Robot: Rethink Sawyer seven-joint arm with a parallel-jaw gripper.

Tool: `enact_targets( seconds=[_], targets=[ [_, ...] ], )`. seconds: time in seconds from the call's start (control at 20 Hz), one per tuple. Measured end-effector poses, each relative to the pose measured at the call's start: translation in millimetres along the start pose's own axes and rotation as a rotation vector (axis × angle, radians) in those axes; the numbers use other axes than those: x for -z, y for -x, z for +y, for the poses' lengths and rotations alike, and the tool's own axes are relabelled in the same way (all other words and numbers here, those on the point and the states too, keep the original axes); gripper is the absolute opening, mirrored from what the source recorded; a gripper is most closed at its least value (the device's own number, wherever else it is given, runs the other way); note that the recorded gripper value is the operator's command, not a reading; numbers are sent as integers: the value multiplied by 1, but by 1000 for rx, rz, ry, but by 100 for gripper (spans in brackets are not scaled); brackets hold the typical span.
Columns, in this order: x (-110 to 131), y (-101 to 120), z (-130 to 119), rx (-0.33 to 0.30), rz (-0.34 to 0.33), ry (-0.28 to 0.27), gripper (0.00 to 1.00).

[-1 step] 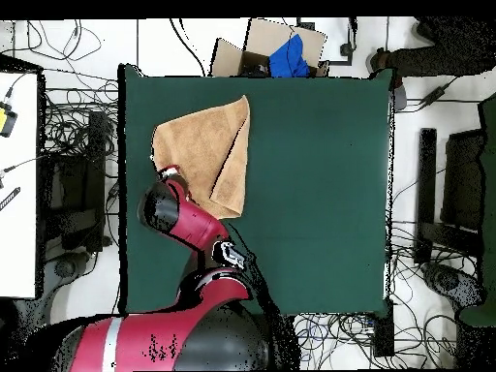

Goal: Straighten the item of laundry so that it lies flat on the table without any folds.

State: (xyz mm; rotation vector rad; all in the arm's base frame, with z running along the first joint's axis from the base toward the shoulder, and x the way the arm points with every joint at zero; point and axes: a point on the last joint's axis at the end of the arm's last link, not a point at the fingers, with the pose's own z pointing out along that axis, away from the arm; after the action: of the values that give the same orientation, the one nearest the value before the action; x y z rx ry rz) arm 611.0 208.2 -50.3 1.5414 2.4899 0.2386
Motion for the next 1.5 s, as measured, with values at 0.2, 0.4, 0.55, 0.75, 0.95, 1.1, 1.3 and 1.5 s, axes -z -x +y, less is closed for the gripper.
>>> enact_targets(
  seconds=[0.2, 0.4, 0.55, 0.75, 0.95, 1.1, 1.3, 1.5],
  targets=[
    [3, -6, -9, 4, 10, -16, 100],
    [4, -9, -14, 6, 14, -25, 100],
    [4, -10, -15, 7, 16, -26, 100],
    [3, -12, -14, 19, 6, -26, 100],
    [2, -15, -11, 40, -10, -24, 100],
    [1, -17, -7, 81, -21, -44, 100],
    [-1, -16, 1, 131, 0, -98, 100],
    [-3, -6, 13, 162, 56, -167, 100]
  ],
)
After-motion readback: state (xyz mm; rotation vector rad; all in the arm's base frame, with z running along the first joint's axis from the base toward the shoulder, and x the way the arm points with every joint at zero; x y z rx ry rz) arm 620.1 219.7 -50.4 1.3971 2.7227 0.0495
